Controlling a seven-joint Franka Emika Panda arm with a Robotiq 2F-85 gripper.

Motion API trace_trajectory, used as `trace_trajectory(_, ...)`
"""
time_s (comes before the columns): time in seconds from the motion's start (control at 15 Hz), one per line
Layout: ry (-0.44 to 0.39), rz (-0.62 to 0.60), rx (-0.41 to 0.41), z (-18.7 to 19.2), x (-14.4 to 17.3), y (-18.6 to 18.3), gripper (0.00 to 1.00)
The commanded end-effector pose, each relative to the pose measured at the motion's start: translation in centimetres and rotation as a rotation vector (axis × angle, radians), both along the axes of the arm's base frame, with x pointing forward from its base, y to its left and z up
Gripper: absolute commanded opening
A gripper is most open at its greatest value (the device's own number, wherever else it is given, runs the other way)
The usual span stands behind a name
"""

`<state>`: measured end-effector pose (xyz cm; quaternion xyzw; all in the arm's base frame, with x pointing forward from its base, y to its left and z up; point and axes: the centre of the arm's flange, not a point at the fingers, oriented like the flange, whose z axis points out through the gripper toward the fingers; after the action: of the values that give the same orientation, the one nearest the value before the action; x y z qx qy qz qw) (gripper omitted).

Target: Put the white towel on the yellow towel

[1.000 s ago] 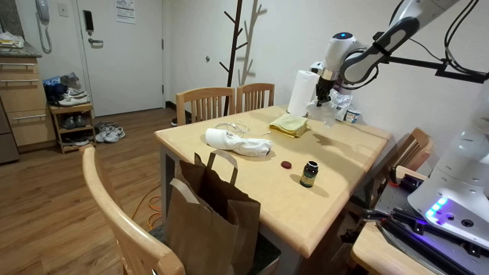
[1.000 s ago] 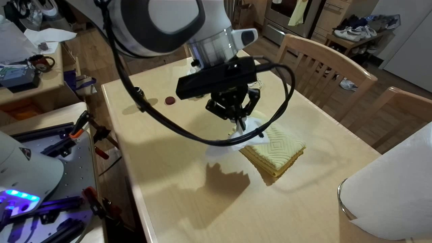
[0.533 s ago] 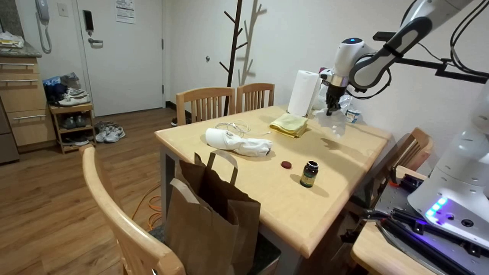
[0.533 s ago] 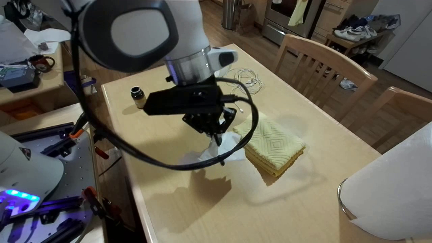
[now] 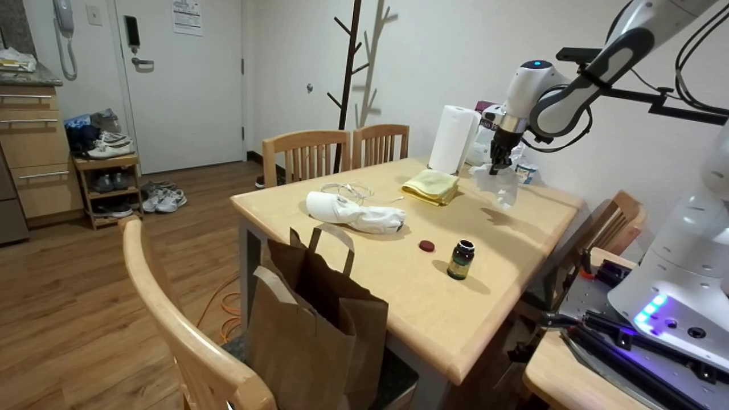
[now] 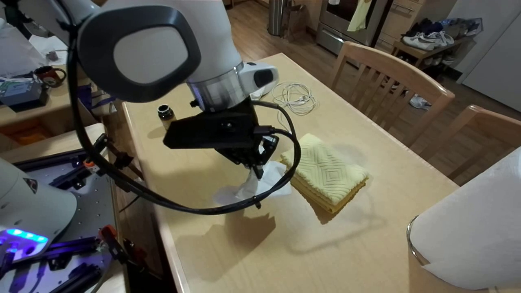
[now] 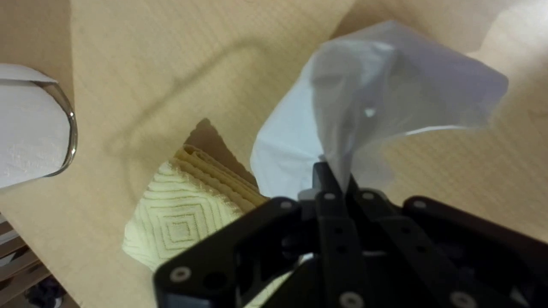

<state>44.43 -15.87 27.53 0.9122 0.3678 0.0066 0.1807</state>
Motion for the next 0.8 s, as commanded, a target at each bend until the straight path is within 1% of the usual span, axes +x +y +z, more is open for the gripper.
trace_trajectory(0.0,-0.073,0.156,-0.053,1.1,4.0,0.2,0.02)
trace_trajectory(0.07,-0.089,0.206,-0.069,1.7,5.4,0.4,0.02)
trace_trajectory(0.2,-0.089,0.275,-0.099,2.7,8.7,0.7,0.02)
trace_trajectory(0.33,-0.067,0.342,-0.115,3.3,12.3,0.9,0.02)
trace_trajectory(0.4,-0.054,0.344,-0.117,3.1,13.7,0.7,0.02)
trace_trajectory(0.47,-0.052,0.354,-0.103,2.7,13.8,0.5,0.02)
trace_trajectory(0.53,-0.083,0.317,-0.104,3.1,10.9,1.9,0.03)
trace_trajectory(0.6,-0.076,0.328,-0.102,2.6,11.8,1.8,0.03)
trace_trajectory(0.73,-0.067,0.334,-0.102,1.8,12.5,1.6,0.03)
